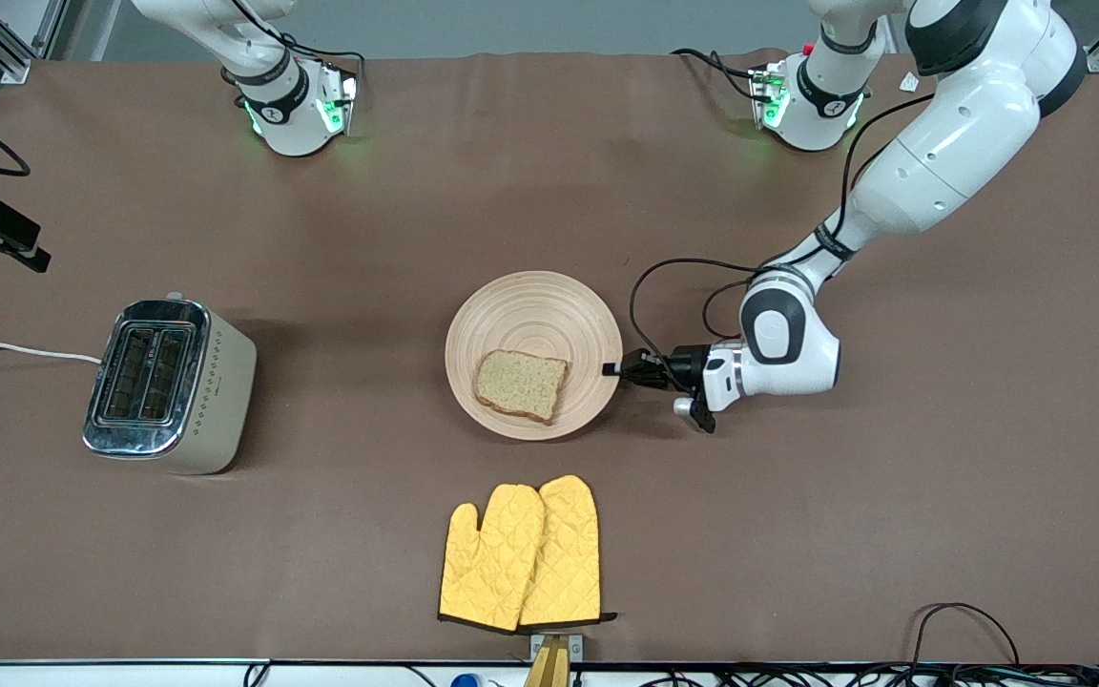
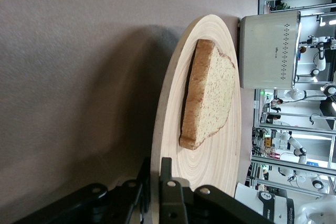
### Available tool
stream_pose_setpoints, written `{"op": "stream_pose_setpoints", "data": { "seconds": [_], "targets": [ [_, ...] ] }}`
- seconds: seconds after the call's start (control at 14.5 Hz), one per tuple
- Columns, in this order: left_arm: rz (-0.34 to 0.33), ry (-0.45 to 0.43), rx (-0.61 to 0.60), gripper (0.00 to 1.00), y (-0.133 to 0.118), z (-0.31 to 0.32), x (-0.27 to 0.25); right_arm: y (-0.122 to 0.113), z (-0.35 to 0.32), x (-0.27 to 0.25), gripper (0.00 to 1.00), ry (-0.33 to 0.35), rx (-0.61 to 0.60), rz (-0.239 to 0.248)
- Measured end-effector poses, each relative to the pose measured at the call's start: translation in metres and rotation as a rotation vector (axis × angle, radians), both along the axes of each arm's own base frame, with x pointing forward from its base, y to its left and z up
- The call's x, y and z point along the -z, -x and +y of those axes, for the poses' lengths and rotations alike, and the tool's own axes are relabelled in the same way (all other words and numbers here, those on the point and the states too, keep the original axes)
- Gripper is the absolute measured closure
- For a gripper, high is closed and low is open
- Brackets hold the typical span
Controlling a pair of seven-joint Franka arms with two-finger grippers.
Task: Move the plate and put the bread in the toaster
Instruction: 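Slide the wooden plate with the left gripper toward the table's middle, then release the plate with the left gripper while the right gripper reaches the bread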
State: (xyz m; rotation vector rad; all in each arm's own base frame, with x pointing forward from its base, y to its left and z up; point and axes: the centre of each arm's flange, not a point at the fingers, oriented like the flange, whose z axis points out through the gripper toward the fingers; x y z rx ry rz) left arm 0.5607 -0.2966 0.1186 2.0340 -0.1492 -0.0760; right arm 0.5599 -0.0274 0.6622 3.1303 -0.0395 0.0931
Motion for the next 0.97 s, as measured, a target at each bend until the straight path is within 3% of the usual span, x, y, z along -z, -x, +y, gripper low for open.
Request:
{"op": "stream_pose_setpoints", "data": {
  "seconds": [0.14, 0.34, 0.83, 0.9, 0.97],
  "targets": [
    [0.009, -0.007, -0.005, 0.91, 0.004, -0.004, 0.007, 0.0, 0.0, 0.0, 0.0, 0.0, 0.0, 0.0],
    [0.014, -0.005, -0.012, 0.82, 0.003, -0.003, 0.009, 0.0, 0.0, 0.0, 0.0, 0.0, 0.0, 0.001],
    [0.007, -0.027, -0.127, 0.14, -0.036, 0.023, -0.038, -0.002, 0.0, 0.005, 0.0, 0.0, 0.0, 0.012],
    [0.0, -0.034, -0.152, 0.02, -0.045, 0.034, -0.05, -0.003, 0.0, 0.011, 0.0, -0.001, -0.001, 0.033],
    [-0.011, -0.046, -0.173, 0.0, -0.053, 0.048, -0.061, -0.005, 0.0, 0.022, 0.0, -0.002, -0.003, 0.068]
  ]
}}
